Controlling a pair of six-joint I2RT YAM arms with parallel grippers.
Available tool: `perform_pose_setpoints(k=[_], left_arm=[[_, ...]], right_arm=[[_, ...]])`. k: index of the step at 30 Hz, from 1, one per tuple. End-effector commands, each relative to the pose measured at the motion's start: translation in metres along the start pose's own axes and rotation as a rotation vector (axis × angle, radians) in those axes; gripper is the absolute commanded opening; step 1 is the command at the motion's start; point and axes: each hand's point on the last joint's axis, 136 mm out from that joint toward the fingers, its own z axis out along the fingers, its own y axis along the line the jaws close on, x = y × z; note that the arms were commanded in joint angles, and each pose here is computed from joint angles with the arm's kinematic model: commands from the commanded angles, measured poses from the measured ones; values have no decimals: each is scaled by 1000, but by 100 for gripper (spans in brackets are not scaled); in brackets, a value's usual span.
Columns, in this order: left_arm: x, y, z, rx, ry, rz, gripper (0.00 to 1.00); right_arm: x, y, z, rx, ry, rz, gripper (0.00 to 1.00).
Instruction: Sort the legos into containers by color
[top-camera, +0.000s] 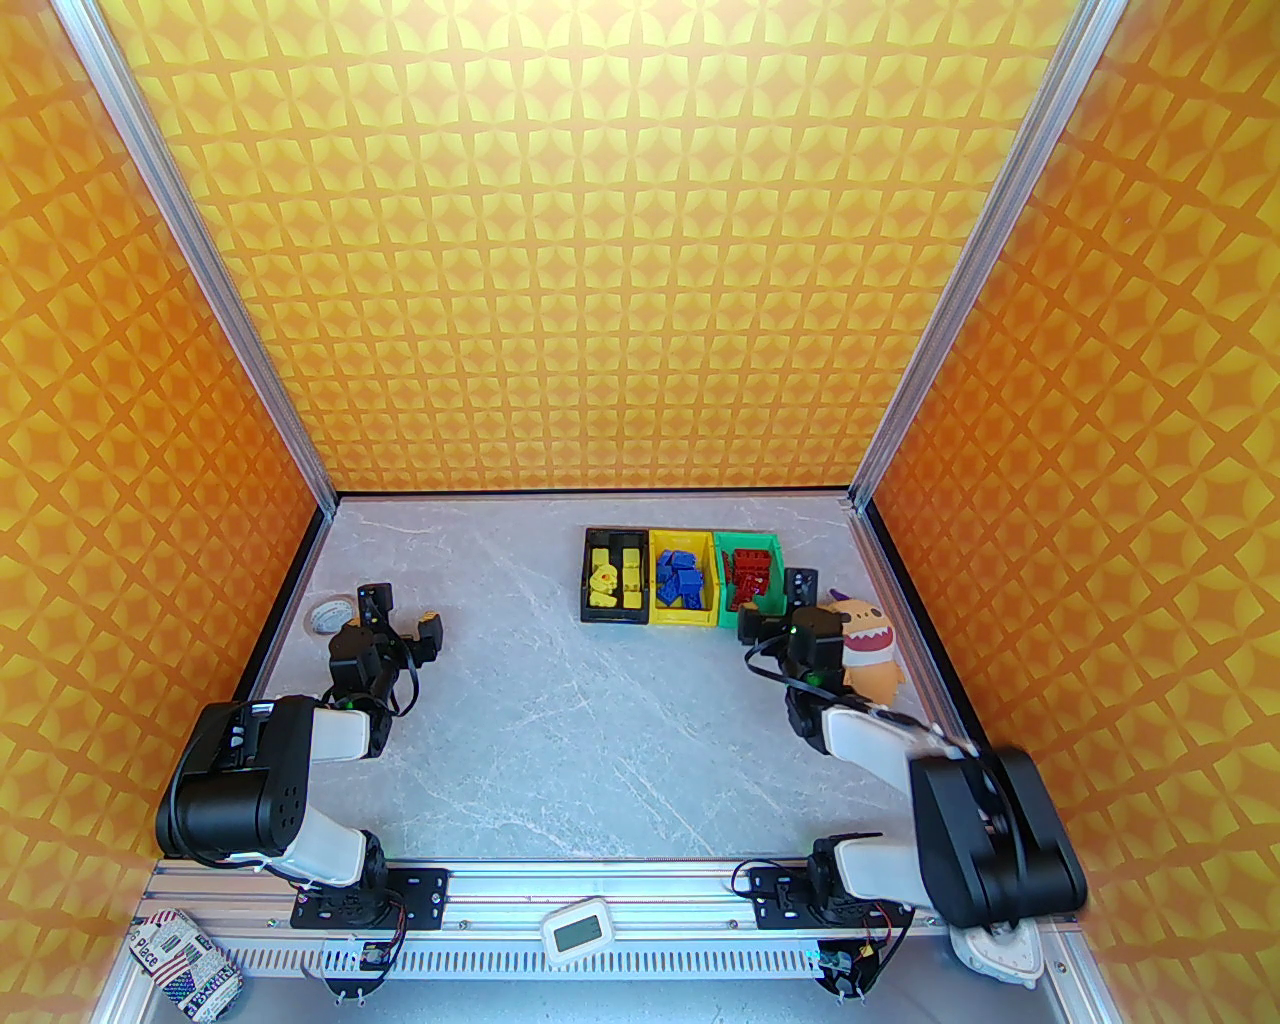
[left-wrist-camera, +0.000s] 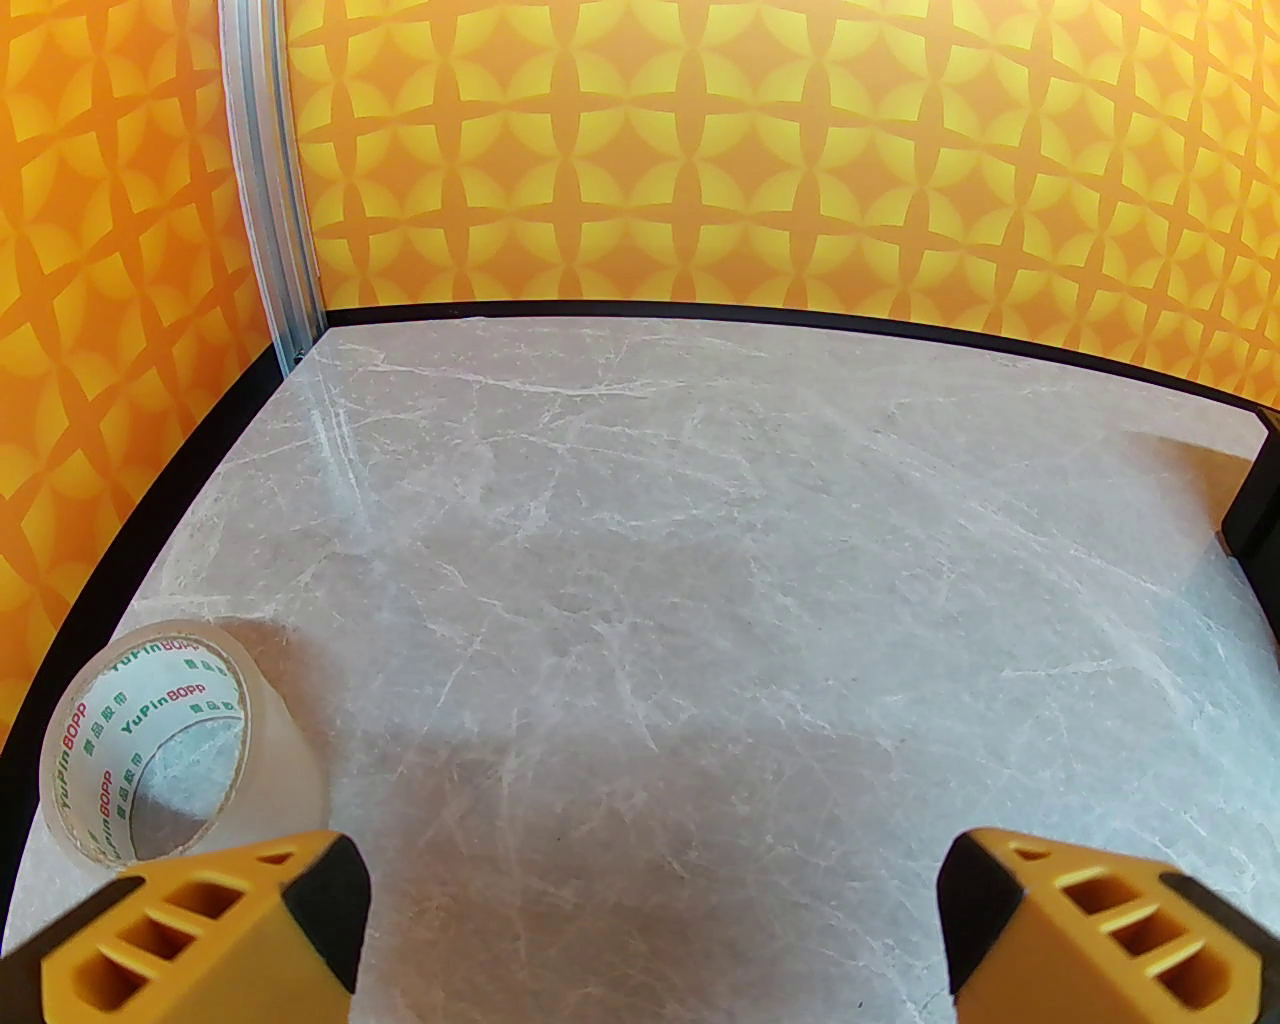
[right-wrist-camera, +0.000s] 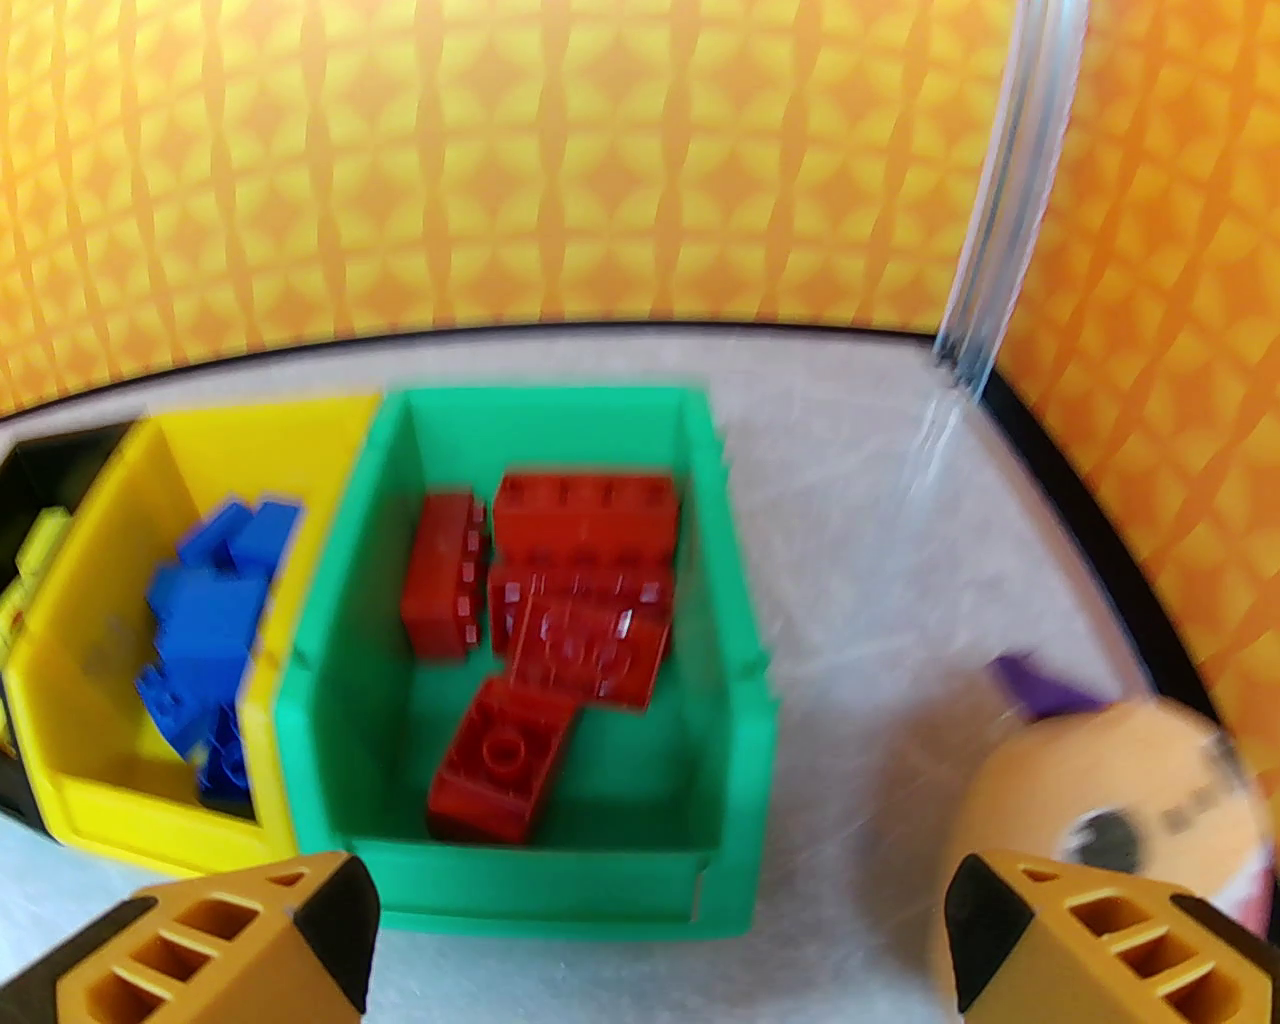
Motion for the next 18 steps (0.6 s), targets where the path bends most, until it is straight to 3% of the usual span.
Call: perform_pose_setpoints(k=[1, 18], left_arm=[[-12, -1, 3, 13, -31, 18, 99], [-11, -1, 4, 12, -30, 19, 99]], right_arm=[[-15, 13, 4, -79, -142, -15, 98], [-13, 11, 5, -68, -115, -15, 98]])
